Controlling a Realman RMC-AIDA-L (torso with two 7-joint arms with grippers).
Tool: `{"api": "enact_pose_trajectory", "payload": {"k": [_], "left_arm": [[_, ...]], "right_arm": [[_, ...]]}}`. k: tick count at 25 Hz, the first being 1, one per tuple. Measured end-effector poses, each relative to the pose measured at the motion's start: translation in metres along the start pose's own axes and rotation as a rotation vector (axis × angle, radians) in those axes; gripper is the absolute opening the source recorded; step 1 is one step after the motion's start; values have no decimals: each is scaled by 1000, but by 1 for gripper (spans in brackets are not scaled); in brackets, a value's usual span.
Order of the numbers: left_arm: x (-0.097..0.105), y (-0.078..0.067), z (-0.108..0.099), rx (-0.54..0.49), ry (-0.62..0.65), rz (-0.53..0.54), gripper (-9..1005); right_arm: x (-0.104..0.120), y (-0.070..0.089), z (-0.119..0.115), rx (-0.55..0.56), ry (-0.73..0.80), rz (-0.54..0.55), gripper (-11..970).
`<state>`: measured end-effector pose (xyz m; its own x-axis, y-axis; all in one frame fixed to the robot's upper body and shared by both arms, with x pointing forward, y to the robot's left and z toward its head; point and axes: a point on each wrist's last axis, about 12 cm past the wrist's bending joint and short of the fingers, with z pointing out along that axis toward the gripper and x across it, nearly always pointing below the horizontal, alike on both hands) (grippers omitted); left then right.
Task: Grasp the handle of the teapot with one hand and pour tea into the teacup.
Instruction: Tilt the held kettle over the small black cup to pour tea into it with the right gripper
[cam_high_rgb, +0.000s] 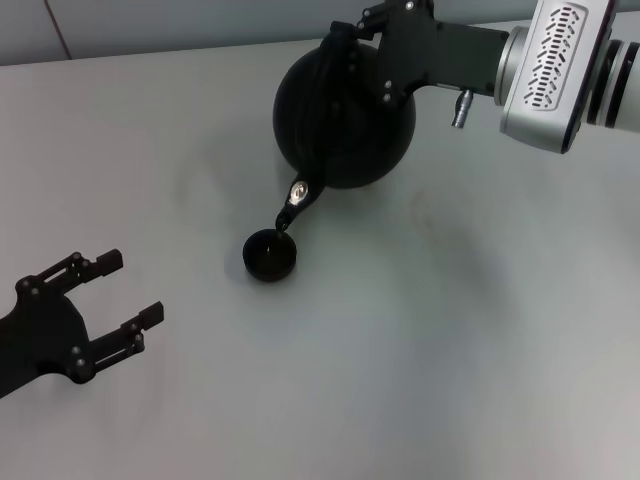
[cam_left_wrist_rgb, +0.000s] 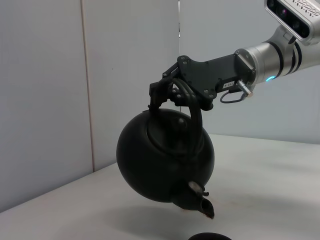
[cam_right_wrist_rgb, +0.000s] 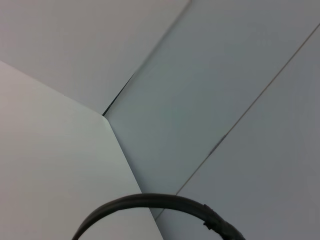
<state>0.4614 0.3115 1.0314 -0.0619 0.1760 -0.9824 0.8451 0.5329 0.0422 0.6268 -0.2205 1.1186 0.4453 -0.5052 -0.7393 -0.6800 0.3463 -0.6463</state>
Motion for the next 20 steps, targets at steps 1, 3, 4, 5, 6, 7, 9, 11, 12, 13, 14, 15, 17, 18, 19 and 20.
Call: {"api": "enact_pose_trajectory", "payload": {"k": [1, 3, 4, 5, 6, 7, 9, 11, 12, 13, 14, 15, 17, 18, 19, 20], "left_arm": [[0, 0, 0, 0, 0, 1, 750], [-1, 1, 1, 1, -1, 2, 750], [-1, 1, 1, 1, -1, 2, 750], [-1, 1, 1, 1, -2, 2, 750], [-1, 1, 1, 1, -2, 2, 750], [-1, 1, 1, 0, -3, 2, 750], [-1, 1, 1, -3, -5, 2, 750], [-1, 1, 1, -3, -5, 2, 750], [-1, 1, 1, -4, -6, 2, 750], [-1, 2, 1, -7, -7, 2, 750], [-1, 2, 1, -7, -7, 2, 750], [-1, 2, 1, -7, -7, 2, 750], [-1, 2, 1, -7, -7, 2, 750], [-1, 2, 1, -7, -7, 2, 750], [-1, 2, 1, -7, -7, 2, 750], [-1, 2, 1, -7, -7, 2, 750]], "right_arm": [[0, 0, 0, 0, 0, -3, 87], [0, -1, 0, 1, 0, -11, 86], [0, -1, 0, 1, -1, -15, 86], [-1, -1, 0, 1, -1, -17, 86], [-1, -1, 1, -1, -1, -20, 86], [-1, 0, 1, -3, -2, -25, 86], [-1, 0, 2, -9, -1, -32, 85], [-1, 0, 2, -11, 1, -38, 84], [-1, 0, 3, -11, 2, -39, 83], [-1, 0, 3, -10, 2, -40, 83], [-2, -1, 3, -10, 2, -40, 82], [-2, -1, 3, -11, 2, -40, 84], [-2, -1, 3, -11, 2, -37, 87], [-2, -1, 3, -11, 2, -32, 89], [-2, -1, 3, -8, 0, -19, 91], [-2, -1, 3, -4, -2, -2, 93]]}}
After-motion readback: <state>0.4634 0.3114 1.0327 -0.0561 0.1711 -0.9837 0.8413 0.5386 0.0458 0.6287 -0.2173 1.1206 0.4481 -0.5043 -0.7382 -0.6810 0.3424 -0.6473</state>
